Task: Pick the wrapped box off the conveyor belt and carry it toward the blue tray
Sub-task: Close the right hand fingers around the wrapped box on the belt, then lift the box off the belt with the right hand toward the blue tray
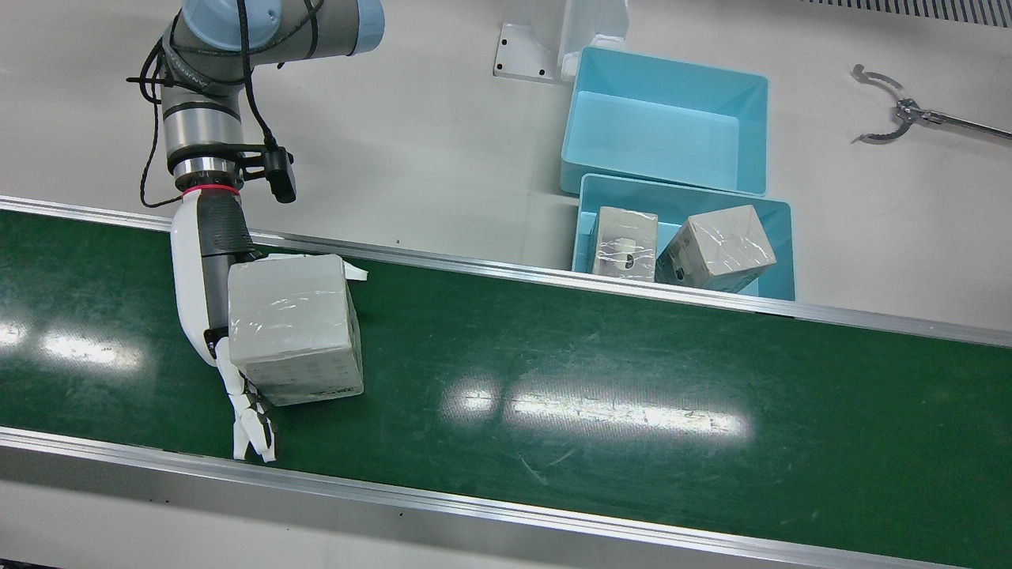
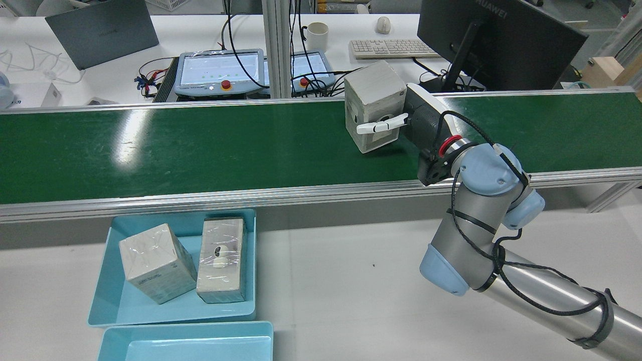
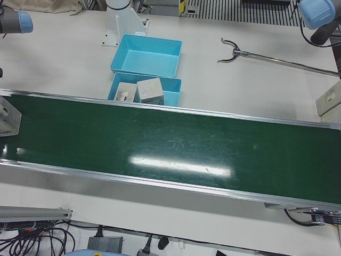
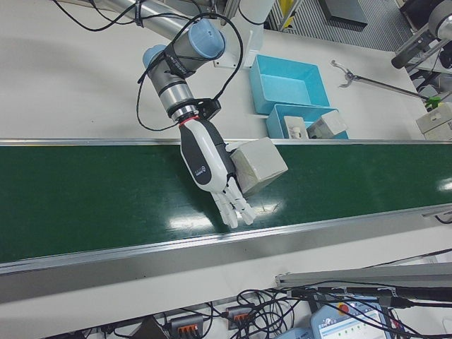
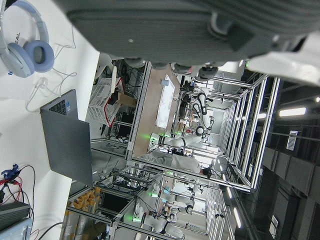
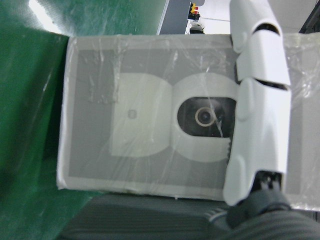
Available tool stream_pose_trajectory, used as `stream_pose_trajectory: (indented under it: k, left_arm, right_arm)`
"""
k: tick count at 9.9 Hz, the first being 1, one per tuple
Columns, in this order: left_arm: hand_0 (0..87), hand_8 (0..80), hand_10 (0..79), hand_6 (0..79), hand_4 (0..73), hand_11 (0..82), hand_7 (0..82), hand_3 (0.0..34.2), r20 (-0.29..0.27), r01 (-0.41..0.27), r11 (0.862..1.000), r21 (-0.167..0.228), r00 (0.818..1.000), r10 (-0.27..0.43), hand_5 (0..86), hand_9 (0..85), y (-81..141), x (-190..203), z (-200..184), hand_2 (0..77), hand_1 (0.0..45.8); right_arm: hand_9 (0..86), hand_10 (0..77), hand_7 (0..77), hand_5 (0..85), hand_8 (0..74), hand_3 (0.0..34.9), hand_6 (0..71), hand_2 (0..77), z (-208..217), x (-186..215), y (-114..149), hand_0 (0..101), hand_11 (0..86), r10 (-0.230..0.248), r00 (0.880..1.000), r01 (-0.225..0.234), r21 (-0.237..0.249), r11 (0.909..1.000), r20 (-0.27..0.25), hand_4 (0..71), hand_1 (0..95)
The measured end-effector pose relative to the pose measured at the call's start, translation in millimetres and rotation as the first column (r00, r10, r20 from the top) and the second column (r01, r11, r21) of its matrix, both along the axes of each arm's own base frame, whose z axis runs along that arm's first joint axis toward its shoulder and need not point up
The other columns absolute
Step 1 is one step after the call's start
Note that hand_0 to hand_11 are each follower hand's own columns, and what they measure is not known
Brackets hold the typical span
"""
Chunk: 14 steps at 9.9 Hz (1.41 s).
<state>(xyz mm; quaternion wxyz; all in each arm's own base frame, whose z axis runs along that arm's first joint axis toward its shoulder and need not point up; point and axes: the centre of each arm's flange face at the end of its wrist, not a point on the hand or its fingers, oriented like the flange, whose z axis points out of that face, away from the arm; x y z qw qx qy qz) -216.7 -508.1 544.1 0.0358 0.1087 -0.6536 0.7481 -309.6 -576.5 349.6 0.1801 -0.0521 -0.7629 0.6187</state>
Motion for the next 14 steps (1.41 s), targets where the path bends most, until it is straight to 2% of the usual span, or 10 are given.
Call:
stream_pose_trajectory:
  k: [7, 14]
  left_arm:
    - [0.0, 0.0, 0.5, 0.0, 0.0, 0.0, 0.0, 0.0, 0.000, 0.000, 1.000, 0.000, 1.000, 0.000, 1.1, 0.0, 0.0, 0.0, 0.0, 0.5, 0.0]
    - [0.0, 0.0, 0.5, 0.0, 0.0, 0.0, 0.0, 0.0, 0.000, 0.000, 1.000, 0.000, 1.000, 0.000, 1.1, 0.0, 0.0, 0.0, 0.0, 1.1, 0.0]
  right_arm:
    - [1.1, 0.0, 0.0, 7.6, 0.0, 0.4, 0.0, 15.8, -2.5, -1.1, -0.5, 47, 2.2, -0.014, 0.999, 0.013, 0.031, 0.9994, 0.029, 0.0, 15.8]
    - [1.1, 0.0, 0.0, 7.6, 0.0, 0.5, 0.0, 15.8, -3.3, 5.9, -0.9, 47, 2.7, -0.008, 0.999, 0.006, 0.034, 0.9994, 0.047, 0.0, 15.8]
